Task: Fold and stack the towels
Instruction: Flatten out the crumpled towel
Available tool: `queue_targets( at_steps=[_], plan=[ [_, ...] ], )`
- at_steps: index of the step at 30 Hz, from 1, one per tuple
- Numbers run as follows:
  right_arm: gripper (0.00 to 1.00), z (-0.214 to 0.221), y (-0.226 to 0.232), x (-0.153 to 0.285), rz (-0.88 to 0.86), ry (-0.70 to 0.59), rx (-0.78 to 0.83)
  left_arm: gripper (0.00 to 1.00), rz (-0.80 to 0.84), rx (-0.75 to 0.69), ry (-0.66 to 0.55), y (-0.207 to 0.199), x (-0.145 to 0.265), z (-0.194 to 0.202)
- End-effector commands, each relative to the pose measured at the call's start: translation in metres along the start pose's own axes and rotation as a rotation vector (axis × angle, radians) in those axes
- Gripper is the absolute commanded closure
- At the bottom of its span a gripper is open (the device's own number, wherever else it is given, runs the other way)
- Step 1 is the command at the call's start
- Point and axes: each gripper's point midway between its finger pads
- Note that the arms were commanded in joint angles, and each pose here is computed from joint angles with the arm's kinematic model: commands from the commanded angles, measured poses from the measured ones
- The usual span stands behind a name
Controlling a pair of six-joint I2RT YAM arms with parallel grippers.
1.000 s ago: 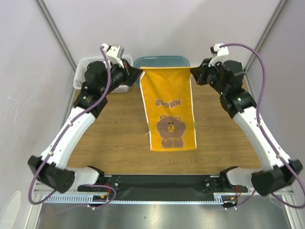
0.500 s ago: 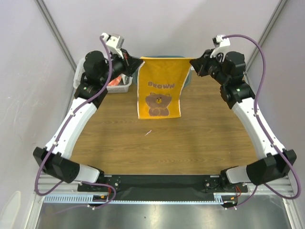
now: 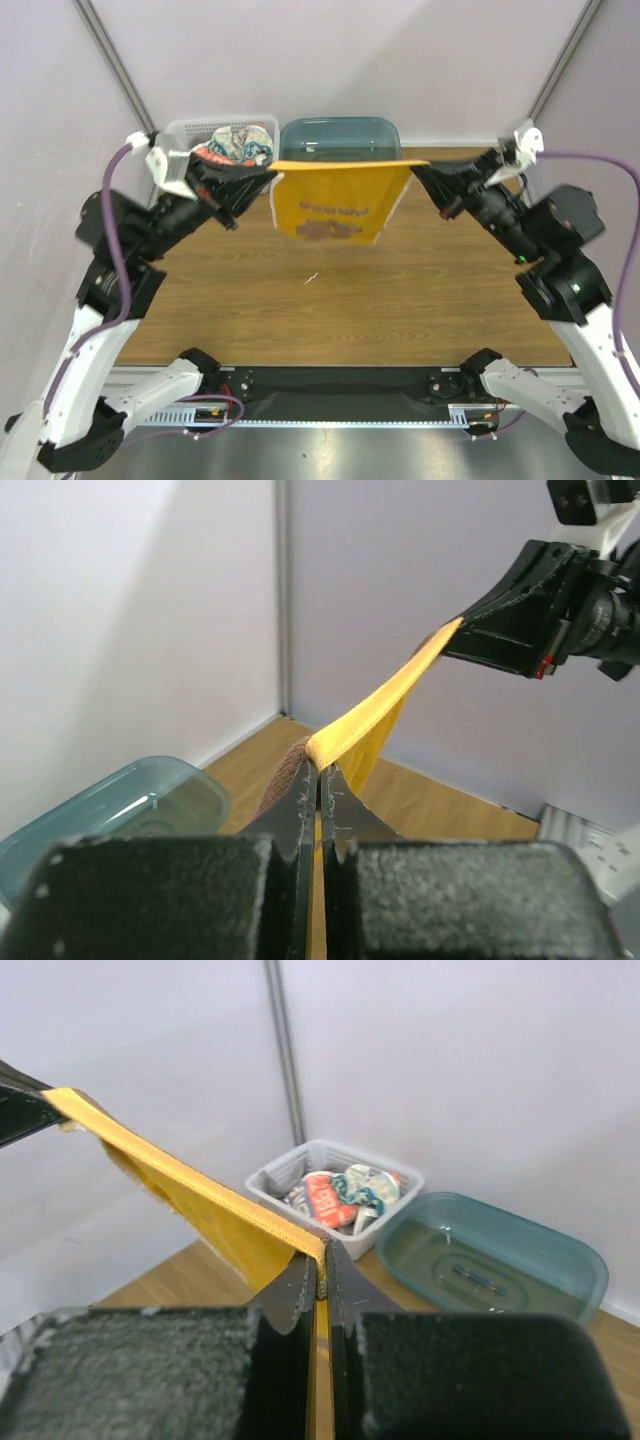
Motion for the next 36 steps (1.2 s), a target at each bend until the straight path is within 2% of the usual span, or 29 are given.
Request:
queue_targets(
  at_steps=[1,8,13,17,18,19,20,22,23,24,26,28,29,30,31,34,35,36],
  plan=[
    [1.00,-0.012,-0.018,0.029,0.153,-0.040,0.034,1.00,-0.110,-0.033,-0.044,0.005,0.028,-0.020],
    [1.00,-0.021,0.001,0.049,0.105,-0.045,0.018,1.00,-0.157,0.007,-0.064,0.000,0.054,-0.030],
    [1.00,-0.002,-0.020,0.035,0.197,0.012,0.010,1.00,-0.198,0.024,-0.020,0.016,0.035,-0.011],
    [1.00,0.030,-0.043,0.012,0.284,0.087,0.010,1.00,-0.206,0.059,0.064,0.031,0.006,0.037],
    [1.00,0.040,-0.048,0.007,0.298,0.105,0.014,1.00,-0.130,0.074,0.098,0.021,-0.003,0.055],
    [1.00,0.047,-0.053,0.002,0.314,0.115,0.017,1.00,-0.080,0.071,0.056,0.015,-0.011,0.055],
    [1.00,0.062,-0.061,-0.006,0.332,0.150,0.020,1.00,-0.039,0.130,0.103,0.008,-0.014,0.095],
    [1.00,0.080,-0.072,-0.016,0.350,0.180,0.025,0.92,0.035,0.152,0.043,-0.008,-0.022,0.106],
    [1.00,0.091,-0.079,-0.023,0.359,0.207,0.020,0.89,0.035,0.188,0.093,-0.012,-0.022,0.139],
    [1.00,0.095,-0.087,-0.027,0.371,0.213,0.014,0.83,0.034,0.200,0.111,-0.014,-0.024,0.153],
    [1.00,0.109,-0.090,-0.034,0.340,0.243,-0.030,0.80,0.017,0.243,0.190,-0.020,-0.029,0.196],
    [1.00,0.130,-0.099,-0.044,0.323,0.283,-0.054,0.68,-0.007,0.293,0.258,-0.027,-0.028,0.238],
    [1.00,0.140,-0.103,-0.047,0.325,0.304,-0.065,0.56,-0.014,0.314,0.234,-0.029,-0.030,0.241],
    [1.00,0.154,-0.109,-0.054,0.331,0.330,-0.073,0.49,-0.018,0.331,0.241,-0.036,-0.031,0.250],
    [1.00,0.164,-0.113,-0.058,0.325,0.352,-0.081,0.45,-0.061,0.341,0.276,-0.033,-0.028,0.273],
    [1.00,0.200,-0.128,-0.074,0.318,0.417,-0.108,0.32,-0.115,0.340,0.280,-0.035,-0.035,0.292],
    [1.00,0.206,-0.132,-0.079,0.317,0.424,-0.117,0.26,-0.164,0.325,0.313,-0.028,-0.037,0.310],
    [1.00,0.222,-0.138,-0.087,0.306,0.451,-0.132,0.24,-0.172,0.318,0.316,-0.027,-0.042,0.317]
  ],
)
Point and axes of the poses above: each gripper's point midway between its finger pads, its own x axis back along the fingers, its own y axis along the line the jaws close on, z = x × y, and after that the axes turned 8 degrees about -x, right-handed
